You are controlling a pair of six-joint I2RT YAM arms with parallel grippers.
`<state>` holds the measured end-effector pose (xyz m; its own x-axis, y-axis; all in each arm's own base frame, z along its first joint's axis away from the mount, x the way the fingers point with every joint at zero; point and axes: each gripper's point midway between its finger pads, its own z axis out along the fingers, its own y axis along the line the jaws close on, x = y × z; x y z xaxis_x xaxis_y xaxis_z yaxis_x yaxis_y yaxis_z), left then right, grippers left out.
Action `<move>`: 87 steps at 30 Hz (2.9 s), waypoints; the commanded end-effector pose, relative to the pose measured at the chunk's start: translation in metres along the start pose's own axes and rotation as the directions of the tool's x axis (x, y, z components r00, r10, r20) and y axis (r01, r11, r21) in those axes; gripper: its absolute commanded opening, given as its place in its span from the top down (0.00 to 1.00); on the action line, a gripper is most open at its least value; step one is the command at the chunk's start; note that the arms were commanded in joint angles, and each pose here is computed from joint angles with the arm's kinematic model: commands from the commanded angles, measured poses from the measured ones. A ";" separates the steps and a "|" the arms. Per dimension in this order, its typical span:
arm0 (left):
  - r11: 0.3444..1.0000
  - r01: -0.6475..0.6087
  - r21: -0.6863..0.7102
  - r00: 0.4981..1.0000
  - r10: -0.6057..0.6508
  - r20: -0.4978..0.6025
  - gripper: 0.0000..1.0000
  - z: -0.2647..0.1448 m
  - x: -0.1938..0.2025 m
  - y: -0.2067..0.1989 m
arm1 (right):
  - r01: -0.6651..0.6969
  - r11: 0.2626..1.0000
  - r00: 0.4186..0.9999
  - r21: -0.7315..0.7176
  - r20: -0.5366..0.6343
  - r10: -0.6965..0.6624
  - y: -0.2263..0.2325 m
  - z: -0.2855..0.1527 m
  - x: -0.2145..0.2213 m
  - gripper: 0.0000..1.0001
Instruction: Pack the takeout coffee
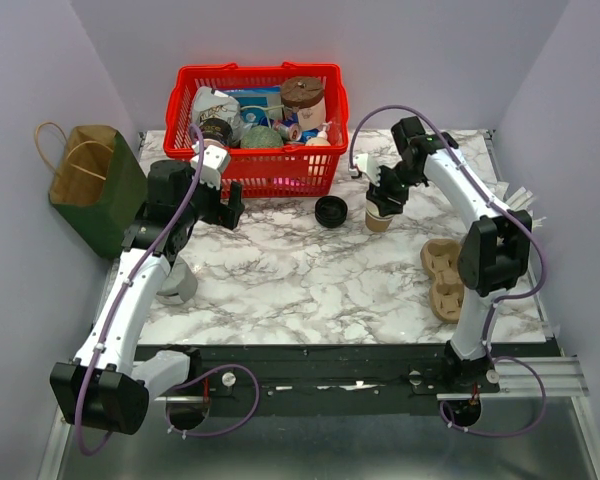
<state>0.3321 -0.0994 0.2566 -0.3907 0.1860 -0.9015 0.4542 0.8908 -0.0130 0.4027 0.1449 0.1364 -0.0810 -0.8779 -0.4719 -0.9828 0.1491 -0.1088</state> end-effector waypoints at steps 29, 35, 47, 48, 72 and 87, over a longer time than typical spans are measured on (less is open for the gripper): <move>1.000 0.020 0.020 1.000 -0.020 0.001 0.02 0.010 0.005 -0.003 | 0.039 0.996 0.995 -0.085 -0.083 -0.046 0.016 0.022 0.015 0.57; 1.000 0.021 0.021 1.000 -0.021 0.004 0.02 0.011 0.004 -0.003 | 0.038 0.996 0.995 -0.079 -0.091 -0.045 0.014 0.020 0.015 0.68; 0.999 0.028 0.032 1.000 -0.028 -0.008 0.02 0.013 0.010 -0.005 | 0.052 0.998 0.997 0.044 -0.066 -0.049 0.000 -0.006 0.000 0.85; 0.999 0.029 0.035 1.000 -0.029 -0.005 0.02 0.013 0.009 -0.005 | 0.066 0.993 0.997 0.093 -0.047 -0.062 -0.007 -0.015 -0.007 0.88; 0.997 0.035 0.066 0.999 -0.034 -0.024 0.03 0.024 0.012 -0.012 | 0.038 0.939 0.998 0.342 -0.055 -0.020 -0.055 -0.030 -0.004 0.99; 0.997 0.031 0.068 0.999 -0.030 -0.022 0.02 0.021 0.013 -0.013 | -0.047 0.921 0.998 0.387 -0.017 0.057 -0.068 -0.057 -0.008 0.99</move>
<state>0.3413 -0.1119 0.2316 -0.4403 0.1722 -0.8812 0.4735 0.8784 -0.0649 0.4564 0.1151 0.1659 -0.1437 -0.8917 -0.4291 -0.8645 0.3242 -0.3841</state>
